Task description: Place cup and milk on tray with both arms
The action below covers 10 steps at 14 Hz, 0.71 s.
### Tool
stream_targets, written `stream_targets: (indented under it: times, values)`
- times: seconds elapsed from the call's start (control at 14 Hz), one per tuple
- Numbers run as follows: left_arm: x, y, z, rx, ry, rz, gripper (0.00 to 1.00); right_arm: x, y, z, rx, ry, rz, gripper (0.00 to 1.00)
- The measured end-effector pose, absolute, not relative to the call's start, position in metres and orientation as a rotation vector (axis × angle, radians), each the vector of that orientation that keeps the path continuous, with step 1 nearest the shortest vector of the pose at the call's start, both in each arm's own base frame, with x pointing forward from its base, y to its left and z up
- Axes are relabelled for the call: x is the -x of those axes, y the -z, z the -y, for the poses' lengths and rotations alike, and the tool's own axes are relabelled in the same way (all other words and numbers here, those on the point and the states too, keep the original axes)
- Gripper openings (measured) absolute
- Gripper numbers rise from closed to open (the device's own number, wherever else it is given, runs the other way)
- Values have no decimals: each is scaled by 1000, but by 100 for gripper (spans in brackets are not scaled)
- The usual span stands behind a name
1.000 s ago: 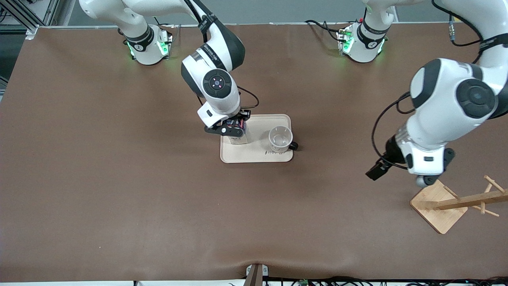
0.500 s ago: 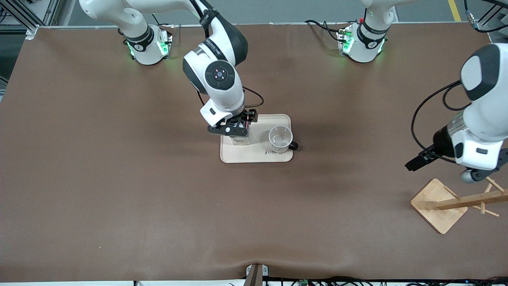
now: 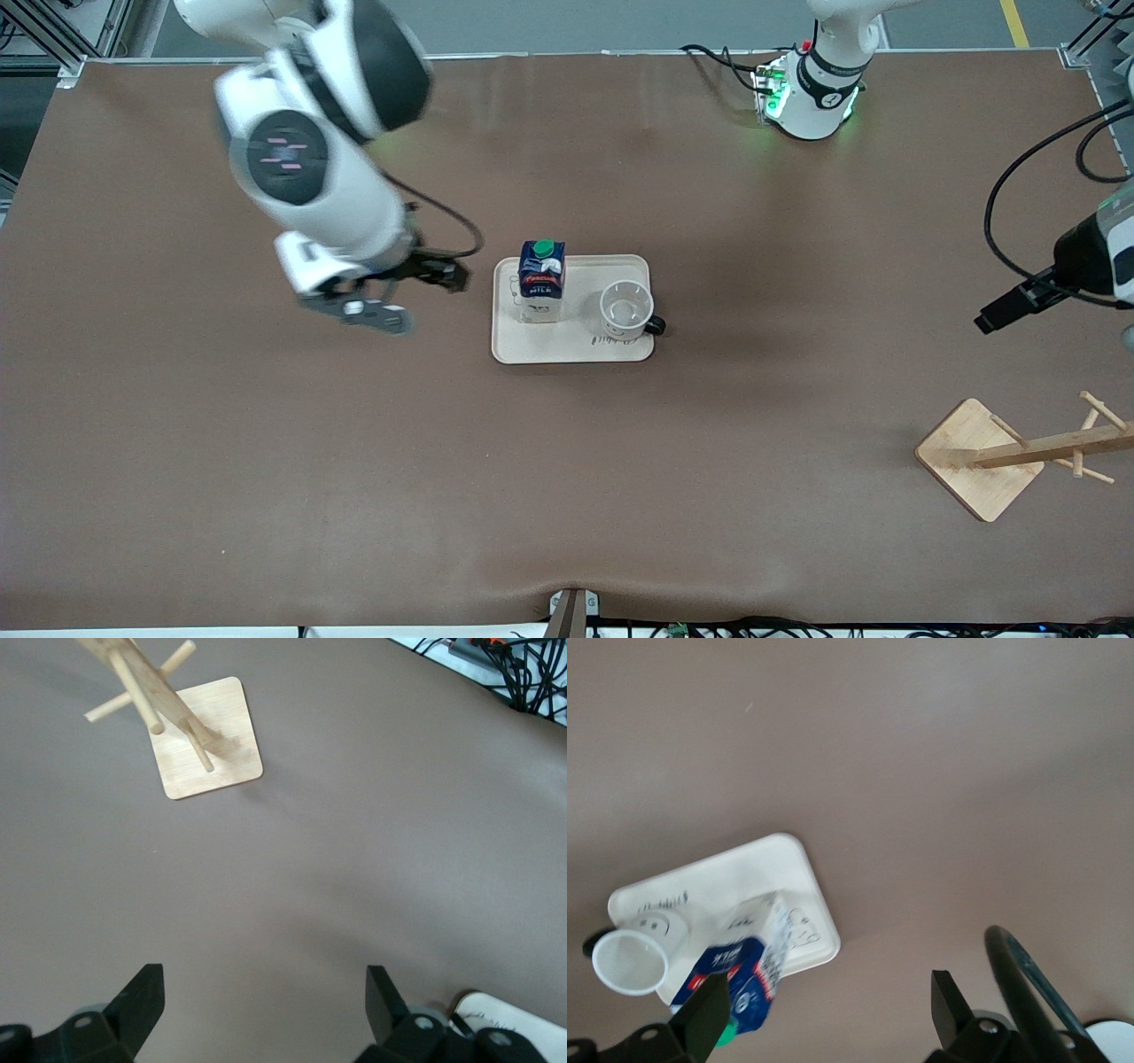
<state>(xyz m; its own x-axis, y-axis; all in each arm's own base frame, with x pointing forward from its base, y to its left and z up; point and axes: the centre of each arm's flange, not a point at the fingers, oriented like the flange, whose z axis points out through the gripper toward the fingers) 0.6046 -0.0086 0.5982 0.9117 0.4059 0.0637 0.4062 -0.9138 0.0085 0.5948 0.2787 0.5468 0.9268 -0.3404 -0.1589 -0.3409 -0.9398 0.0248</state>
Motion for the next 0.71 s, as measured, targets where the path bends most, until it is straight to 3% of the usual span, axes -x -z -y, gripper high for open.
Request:
stream_targets:
  times: [0.21,0.43,0.71]
  values:
    - [-593,-617,2,3073,51,540,100,-607,-596,-199,3092,-170,-393,100]
    - [-570,-643,-8,3066,37,415,100,-597,-638,-129,3126,-103,-239,100]
    - [-542,-664,14,3059,13,338,100,-588,-630,-43,3125,-67,-51,100]
